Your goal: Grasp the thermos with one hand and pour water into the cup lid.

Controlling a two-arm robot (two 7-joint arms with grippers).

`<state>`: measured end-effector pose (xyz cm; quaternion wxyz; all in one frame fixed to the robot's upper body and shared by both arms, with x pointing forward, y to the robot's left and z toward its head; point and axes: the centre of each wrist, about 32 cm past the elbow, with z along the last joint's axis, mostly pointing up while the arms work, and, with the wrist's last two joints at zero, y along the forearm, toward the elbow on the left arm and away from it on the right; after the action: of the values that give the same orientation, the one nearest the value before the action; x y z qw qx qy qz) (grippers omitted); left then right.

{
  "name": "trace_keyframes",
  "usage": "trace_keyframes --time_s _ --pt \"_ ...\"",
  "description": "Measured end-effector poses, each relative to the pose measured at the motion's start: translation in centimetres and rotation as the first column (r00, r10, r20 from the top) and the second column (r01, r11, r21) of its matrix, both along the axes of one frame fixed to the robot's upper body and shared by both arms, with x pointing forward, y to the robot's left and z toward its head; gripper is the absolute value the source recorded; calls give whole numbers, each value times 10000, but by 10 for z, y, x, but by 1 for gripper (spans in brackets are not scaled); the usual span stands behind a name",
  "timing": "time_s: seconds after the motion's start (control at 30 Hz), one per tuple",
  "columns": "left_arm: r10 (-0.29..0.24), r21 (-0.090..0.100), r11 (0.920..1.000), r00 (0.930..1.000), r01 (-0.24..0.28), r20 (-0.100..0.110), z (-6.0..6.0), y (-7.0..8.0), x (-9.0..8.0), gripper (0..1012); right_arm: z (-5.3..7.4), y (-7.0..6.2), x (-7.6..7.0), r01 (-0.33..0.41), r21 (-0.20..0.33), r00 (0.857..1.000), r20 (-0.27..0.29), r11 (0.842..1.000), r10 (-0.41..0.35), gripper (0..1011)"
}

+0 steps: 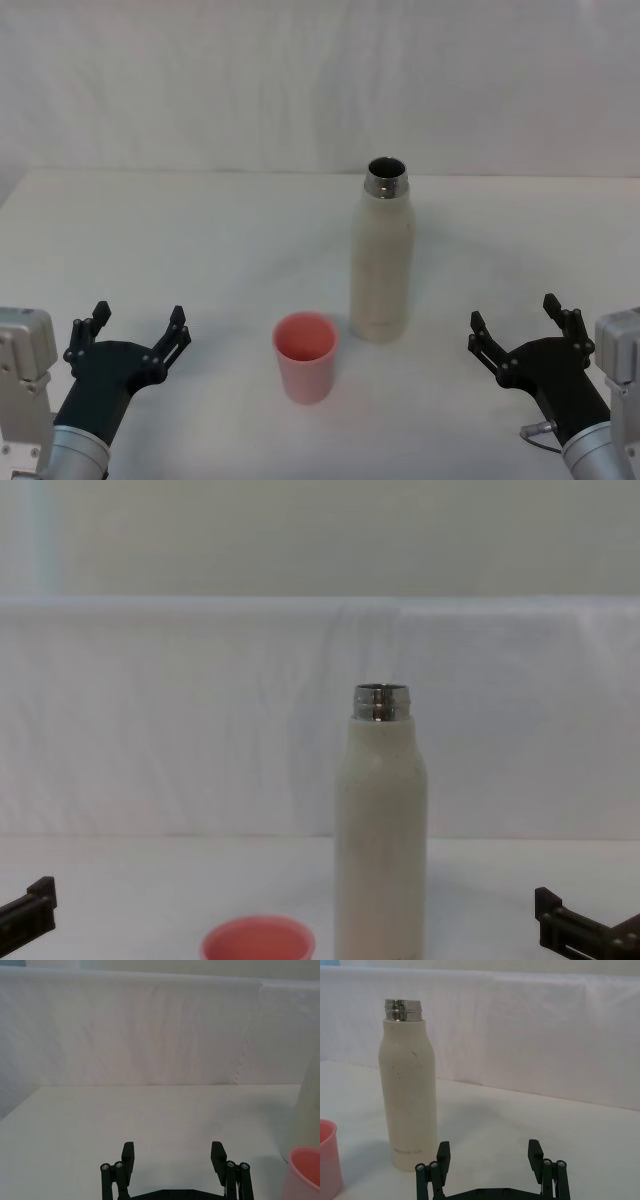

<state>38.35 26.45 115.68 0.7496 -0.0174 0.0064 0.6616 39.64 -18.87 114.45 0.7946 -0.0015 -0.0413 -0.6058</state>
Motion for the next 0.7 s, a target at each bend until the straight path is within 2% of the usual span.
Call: trace_keyframes --time_s 0.7 --pt "0 0 10000 10000 0 0 0 0 0 1001 0 0 0 0 0 10000 1 10000 0 1001"
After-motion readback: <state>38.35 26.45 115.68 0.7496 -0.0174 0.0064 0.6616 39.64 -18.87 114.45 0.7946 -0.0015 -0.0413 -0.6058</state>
